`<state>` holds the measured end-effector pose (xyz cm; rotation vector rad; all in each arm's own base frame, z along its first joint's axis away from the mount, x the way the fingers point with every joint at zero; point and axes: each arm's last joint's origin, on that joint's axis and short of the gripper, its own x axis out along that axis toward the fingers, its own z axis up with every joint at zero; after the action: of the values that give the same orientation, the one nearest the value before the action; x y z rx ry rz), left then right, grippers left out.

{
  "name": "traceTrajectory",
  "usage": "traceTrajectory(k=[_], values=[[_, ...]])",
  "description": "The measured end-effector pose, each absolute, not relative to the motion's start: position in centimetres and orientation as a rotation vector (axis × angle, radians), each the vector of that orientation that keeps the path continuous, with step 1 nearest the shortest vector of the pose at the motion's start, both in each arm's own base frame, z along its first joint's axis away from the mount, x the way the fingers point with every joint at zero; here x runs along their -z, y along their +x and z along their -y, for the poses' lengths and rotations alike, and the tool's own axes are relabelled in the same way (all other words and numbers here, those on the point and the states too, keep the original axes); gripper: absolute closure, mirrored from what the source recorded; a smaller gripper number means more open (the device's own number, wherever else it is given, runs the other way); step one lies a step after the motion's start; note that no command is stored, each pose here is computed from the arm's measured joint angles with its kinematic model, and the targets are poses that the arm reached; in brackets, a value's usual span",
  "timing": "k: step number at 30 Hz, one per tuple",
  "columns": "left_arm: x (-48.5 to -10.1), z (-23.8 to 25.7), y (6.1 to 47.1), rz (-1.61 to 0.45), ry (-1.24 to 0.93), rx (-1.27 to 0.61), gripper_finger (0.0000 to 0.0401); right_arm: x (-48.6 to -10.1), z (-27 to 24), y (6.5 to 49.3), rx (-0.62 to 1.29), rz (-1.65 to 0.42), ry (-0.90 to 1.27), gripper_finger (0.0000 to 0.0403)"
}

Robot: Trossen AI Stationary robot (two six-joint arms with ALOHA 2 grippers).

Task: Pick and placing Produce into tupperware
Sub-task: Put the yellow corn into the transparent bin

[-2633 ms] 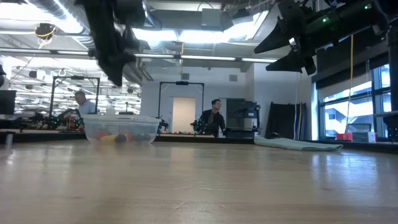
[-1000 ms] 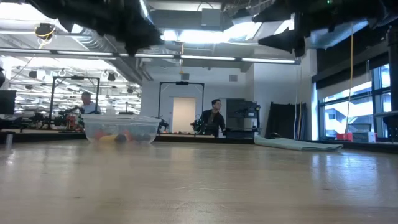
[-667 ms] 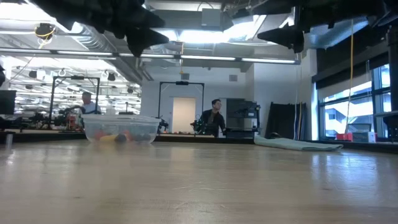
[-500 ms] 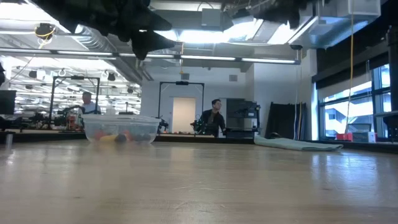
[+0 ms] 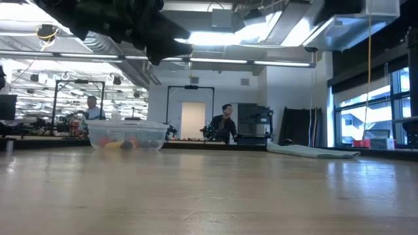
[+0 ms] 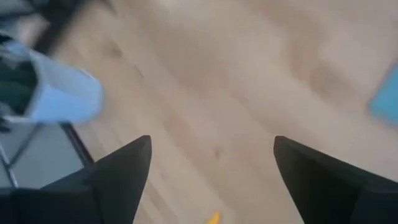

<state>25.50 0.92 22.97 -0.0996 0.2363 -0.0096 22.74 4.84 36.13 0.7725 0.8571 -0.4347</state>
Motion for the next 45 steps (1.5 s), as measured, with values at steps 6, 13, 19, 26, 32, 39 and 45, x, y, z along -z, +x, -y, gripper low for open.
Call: traceTrajectory(k=[6,13,19,26,32,39,45], values=[[-23.0,-1.2,25.5,-0.235,-0.015,-0.061,0.0180,-32.4,-9.5,23.9,0.590,-1.076,0.873,0.0064],[-23.0,-1.2,25.5,-0.233,0.034,-0.060,0.0181,-28.4,-14.8,24.8,0.741,-1.196,0.962,0.0064],[-23.0,-1.2,25.5,-0.233,0.036,-0.060,0.0181,-25.7,-18.0,24.6,0.862,-1.224,0.981,0.0064],[-23.0,-1.1,25.5,-0.238,0.035,-0.045,0.0181,-23.0,-20.4,25.1,0.937,-1.264,1.035,0.0064],[-22.9,-1.1,25.5,-0.245,0.034,-0.044,0.0178,-20.9,-22.5,26.2,0.857,-1.269,1.064,0.0064],[-22.9,-1.1,25.5,-0.248,0.034,-0.044,0.0185,-18.0,-23.6,26.5,0.899,-1.338,1.013,0.0064],[-22.8,-1.1,25.5,-0.253,0.033,-0.044,0.0182,-16.5,-23.7,26.8,0.932,-1.348,0.982,0.0064]])
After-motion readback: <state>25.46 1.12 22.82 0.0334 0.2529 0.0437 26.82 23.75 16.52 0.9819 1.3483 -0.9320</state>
